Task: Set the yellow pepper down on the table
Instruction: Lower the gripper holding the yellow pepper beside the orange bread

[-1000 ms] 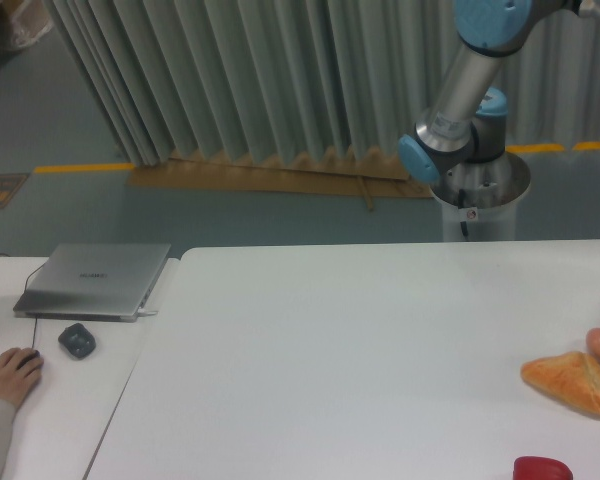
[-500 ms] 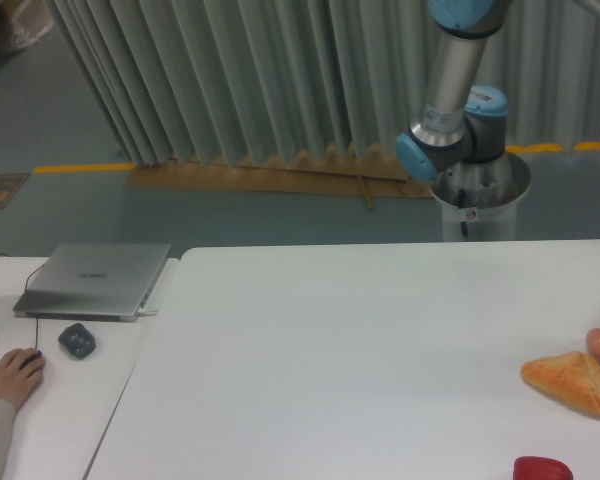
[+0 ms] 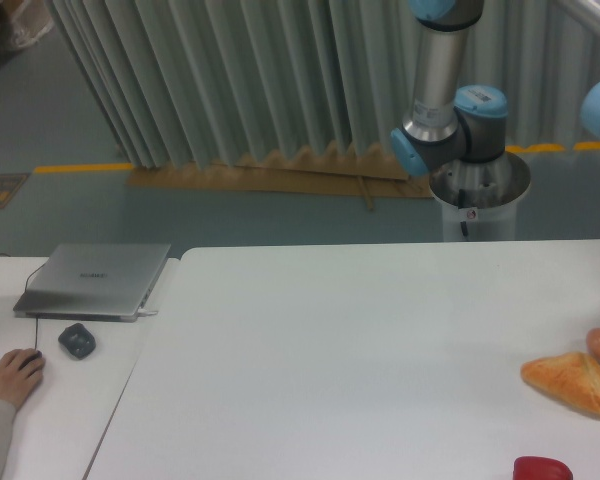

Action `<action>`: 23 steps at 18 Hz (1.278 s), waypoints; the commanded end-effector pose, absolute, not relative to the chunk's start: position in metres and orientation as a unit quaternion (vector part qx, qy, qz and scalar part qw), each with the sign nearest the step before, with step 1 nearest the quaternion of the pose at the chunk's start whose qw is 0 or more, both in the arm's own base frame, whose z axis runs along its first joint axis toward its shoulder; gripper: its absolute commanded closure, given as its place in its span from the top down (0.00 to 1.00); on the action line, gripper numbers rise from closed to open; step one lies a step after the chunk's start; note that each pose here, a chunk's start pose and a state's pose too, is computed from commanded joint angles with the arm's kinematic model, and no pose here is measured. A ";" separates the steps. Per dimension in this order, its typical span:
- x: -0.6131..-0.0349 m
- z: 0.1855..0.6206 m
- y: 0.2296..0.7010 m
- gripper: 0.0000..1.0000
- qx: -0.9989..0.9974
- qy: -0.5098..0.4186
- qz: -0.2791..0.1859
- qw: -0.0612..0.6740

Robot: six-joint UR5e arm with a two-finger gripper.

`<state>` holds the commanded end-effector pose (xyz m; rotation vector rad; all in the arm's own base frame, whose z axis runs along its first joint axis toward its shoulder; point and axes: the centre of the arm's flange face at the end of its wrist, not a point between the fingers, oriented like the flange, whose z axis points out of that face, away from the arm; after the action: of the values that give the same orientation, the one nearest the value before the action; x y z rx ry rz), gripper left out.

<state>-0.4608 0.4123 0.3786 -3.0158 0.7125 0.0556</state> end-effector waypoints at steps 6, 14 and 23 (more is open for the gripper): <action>-0.413 0.372 0.469 0.55 -0.984 0.177 0.024 0.018; -0.361 0.360 0.531 0.55 -0.991 0.117 0.051 0.045; -0.352 0.321 0.549 0.55 -0.990 0.135 0.043 0.007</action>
<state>-0.3515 0.5492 0.3210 -3.0963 0.4228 0.1358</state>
